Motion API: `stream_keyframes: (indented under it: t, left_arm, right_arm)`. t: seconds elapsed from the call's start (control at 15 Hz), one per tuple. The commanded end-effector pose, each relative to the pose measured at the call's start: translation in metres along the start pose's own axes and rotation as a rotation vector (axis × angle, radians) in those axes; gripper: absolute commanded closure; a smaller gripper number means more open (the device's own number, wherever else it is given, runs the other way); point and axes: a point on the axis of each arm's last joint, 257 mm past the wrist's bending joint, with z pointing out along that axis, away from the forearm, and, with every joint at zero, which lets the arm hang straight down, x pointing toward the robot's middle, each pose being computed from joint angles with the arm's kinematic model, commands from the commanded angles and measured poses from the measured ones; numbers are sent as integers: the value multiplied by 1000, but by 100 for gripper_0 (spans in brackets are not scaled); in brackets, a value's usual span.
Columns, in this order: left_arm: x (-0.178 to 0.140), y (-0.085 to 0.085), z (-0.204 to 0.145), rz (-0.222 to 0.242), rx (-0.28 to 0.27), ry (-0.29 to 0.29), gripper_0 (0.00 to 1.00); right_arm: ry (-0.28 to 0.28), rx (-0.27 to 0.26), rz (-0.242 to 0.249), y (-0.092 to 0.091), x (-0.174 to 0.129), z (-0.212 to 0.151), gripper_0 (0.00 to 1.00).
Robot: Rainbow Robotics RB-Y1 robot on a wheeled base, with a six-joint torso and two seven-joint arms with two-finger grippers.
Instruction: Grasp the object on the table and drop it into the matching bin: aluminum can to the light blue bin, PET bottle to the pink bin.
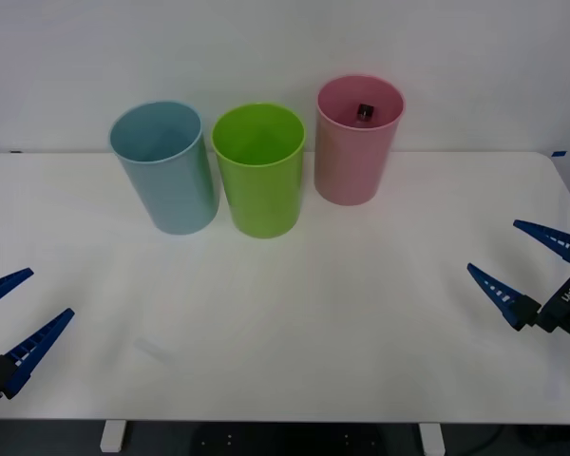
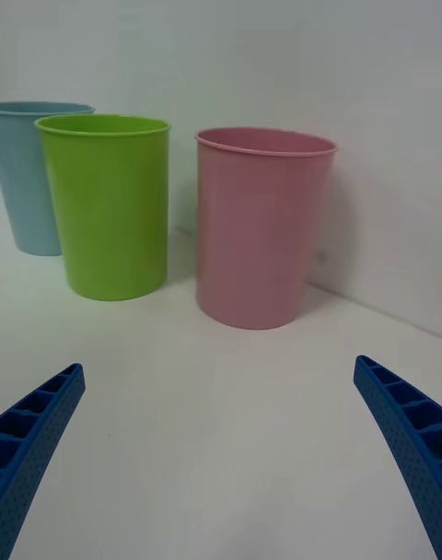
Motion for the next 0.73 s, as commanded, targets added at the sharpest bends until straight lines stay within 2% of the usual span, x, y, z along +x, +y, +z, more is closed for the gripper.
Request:
stream_keyframes:
  t: [0.07, 0.47, 0.73]
  left_arm:
    - [0, 0, 0, 0, 0, 0, 0]
    - [0, 0, 0, 0, 0, 0, 0]
    - [0, 0, 0, 0, 0, 0, 0]
  right_arm:
    - [-13, -7, 16, 6, 1, -16, 0]
    - [-9, -45, 34, 19, 5, -29, 0]
    - [-9, -45, 34, 19, 5, -29, 0]
